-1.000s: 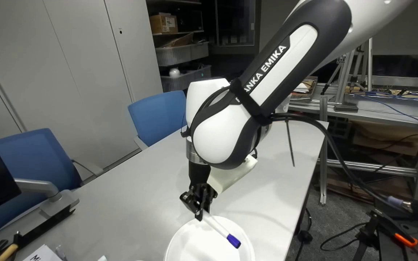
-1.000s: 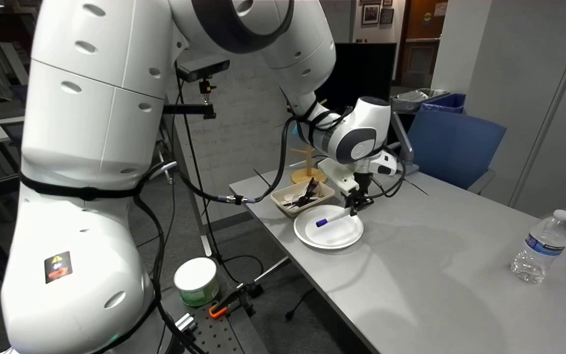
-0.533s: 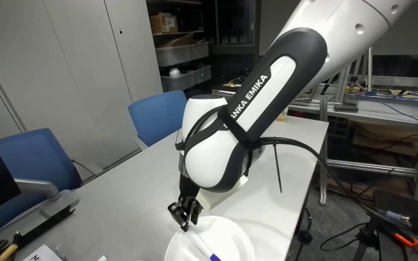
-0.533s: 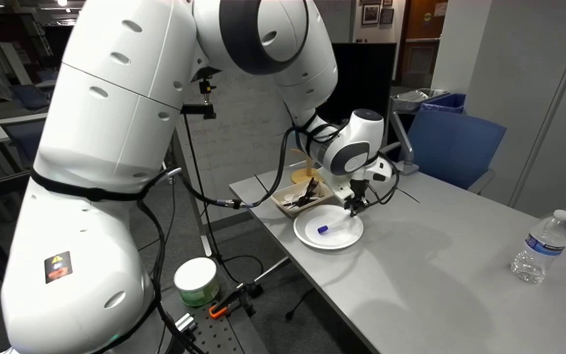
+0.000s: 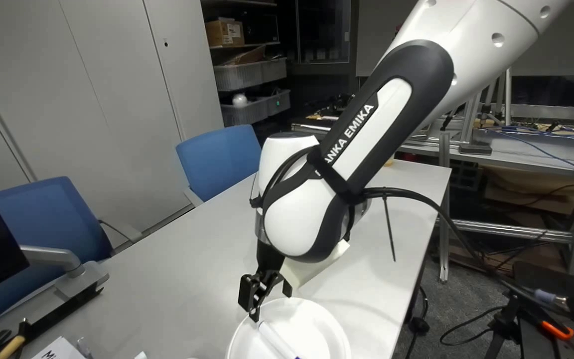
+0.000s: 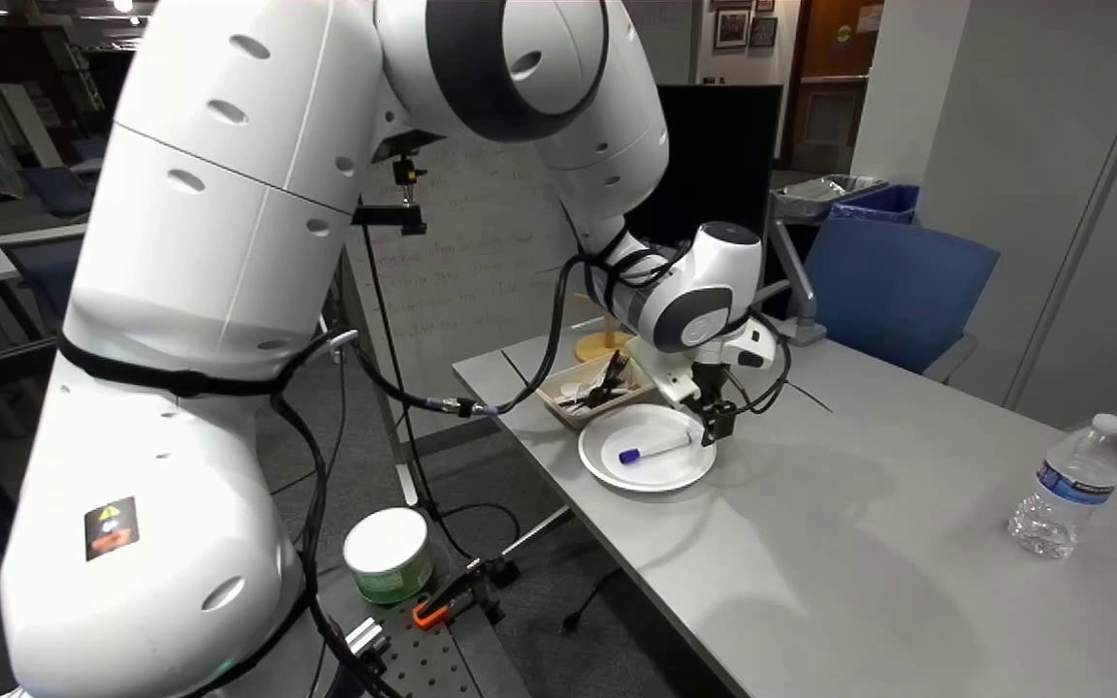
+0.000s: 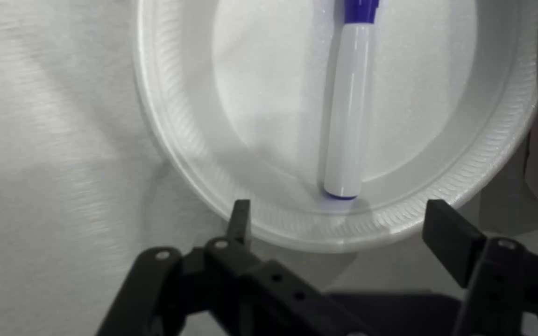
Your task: Place the blue marker on the white plate
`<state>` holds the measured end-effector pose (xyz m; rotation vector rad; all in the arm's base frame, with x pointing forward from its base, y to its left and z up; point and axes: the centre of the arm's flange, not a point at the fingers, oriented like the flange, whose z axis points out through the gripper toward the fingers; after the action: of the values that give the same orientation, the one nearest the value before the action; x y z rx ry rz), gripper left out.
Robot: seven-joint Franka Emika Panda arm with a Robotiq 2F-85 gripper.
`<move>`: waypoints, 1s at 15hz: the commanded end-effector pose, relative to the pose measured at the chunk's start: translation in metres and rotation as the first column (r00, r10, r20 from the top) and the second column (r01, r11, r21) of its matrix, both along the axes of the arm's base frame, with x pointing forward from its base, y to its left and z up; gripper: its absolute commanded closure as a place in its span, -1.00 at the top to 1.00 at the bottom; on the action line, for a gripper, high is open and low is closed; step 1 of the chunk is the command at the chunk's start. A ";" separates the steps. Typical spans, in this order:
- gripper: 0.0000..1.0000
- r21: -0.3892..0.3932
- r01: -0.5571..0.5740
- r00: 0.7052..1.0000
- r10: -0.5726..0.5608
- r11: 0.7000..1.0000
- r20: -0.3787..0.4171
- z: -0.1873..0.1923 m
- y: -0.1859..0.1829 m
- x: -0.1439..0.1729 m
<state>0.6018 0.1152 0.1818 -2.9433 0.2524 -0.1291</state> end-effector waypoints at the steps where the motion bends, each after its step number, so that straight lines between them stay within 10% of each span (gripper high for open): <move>1: 1.00 -0.004 -0.050 0.997 0.050 0.999 -0.060 0.032 -0.020 -0.032; 15: 1.00 -0.001 -0.347 0.930 0.345 0.938 0.127 0.175 -0.005 -0.187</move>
<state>0.4612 0.1145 0.3229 -2.9287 -0.2103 -0.1829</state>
